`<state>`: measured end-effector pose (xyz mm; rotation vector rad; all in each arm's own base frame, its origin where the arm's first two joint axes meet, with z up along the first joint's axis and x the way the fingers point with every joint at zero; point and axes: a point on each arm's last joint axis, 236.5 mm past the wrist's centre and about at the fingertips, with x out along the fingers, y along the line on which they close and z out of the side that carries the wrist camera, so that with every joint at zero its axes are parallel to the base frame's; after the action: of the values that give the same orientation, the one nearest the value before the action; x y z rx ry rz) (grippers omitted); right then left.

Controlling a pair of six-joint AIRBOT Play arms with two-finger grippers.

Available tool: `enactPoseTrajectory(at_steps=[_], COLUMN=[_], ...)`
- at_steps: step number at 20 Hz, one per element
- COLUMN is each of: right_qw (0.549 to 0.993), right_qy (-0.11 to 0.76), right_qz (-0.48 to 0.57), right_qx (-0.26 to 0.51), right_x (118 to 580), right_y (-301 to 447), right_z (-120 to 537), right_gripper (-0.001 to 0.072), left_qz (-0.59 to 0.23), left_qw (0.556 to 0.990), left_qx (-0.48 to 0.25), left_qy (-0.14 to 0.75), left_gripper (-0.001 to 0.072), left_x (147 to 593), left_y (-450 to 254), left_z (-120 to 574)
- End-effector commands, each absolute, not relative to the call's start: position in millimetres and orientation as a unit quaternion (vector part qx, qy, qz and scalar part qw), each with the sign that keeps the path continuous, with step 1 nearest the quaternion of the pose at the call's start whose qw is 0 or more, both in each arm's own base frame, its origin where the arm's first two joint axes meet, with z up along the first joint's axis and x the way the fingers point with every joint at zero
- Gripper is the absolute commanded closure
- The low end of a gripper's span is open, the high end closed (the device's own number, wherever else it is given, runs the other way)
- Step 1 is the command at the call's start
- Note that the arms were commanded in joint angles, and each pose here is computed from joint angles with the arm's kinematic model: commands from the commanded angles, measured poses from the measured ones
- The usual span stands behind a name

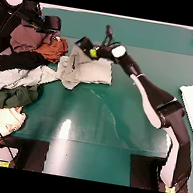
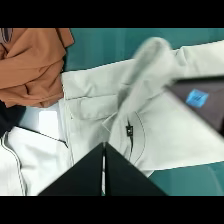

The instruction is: Fold the shirts.

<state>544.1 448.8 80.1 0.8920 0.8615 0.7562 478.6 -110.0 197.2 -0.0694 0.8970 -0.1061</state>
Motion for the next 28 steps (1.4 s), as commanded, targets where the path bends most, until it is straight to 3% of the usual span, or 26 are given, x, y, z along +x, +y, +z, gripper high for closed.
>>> enactPoseTrajectory(at_steps=[1, 6, 10, 13, 17, 22, 25, 26, 28], right_qw=[0.749, 0.760, 0.782, 0.741, 0.717, 0.679, 0.683, 0.684, 0.689], right_qy=[0.387, 0.428, 0.524, 0.576, 0.582, 0.567, 0.538, 0.529, 0.515], right_qz=[0.353, 0.370, 0.273, 0.255, 0.271, 0.328, 0.357, 0.369, 0.398], right_qx=[0.406, 0.320, 0.197, 0.231, 0.271, 0.331, 0.342, 0.341, 0.319], right_x=[558, 551, 547, 533, 525, 521, 529, 531, 527], right_y=[417, 371, 265, 226, 210, 267, 320, 337, 365], right_z=[96, 76, 27, -1, -33, -58, -58, -52, -33], right_gripper=[0.0028, 0.0027, 0.0026, 0.0023, 0.0023, 0.0022, 0.0031, 0.0122, 0.0569], left_qz=[-0.050, -0.046, -0.037, -0.037, -0.034, -0.033, -0.032, -0.033, -0.035], left_qw=[0.902, 0.890, 0.860, 0.857, 0.848, 0.844, 0.842, 0.839, 0.835], left_qx=[-0.033, -0.026, -0.013, -0.012, -0.010, -0.009, -0.008, -0.005, 0.002], left_qy=[0.428, 0.453, 0.508, 0.513, 0.530, 0.535, 0.539, 0.542, 0.550], left_gripper=[0.0686, 0.0685, 0.0685, 0.0686, 0.0686, 0.0685, 0.0685, 0.0686, 0.0686], left_x=[482, 486, 478, 476, 468, 465, 463, 461, 457], left_y=[-110, -110, -107, -107, -105, -104, -104, -103, -102], left_z=[197, 175, 139, 136, 132, 131, 131, 130, 128])
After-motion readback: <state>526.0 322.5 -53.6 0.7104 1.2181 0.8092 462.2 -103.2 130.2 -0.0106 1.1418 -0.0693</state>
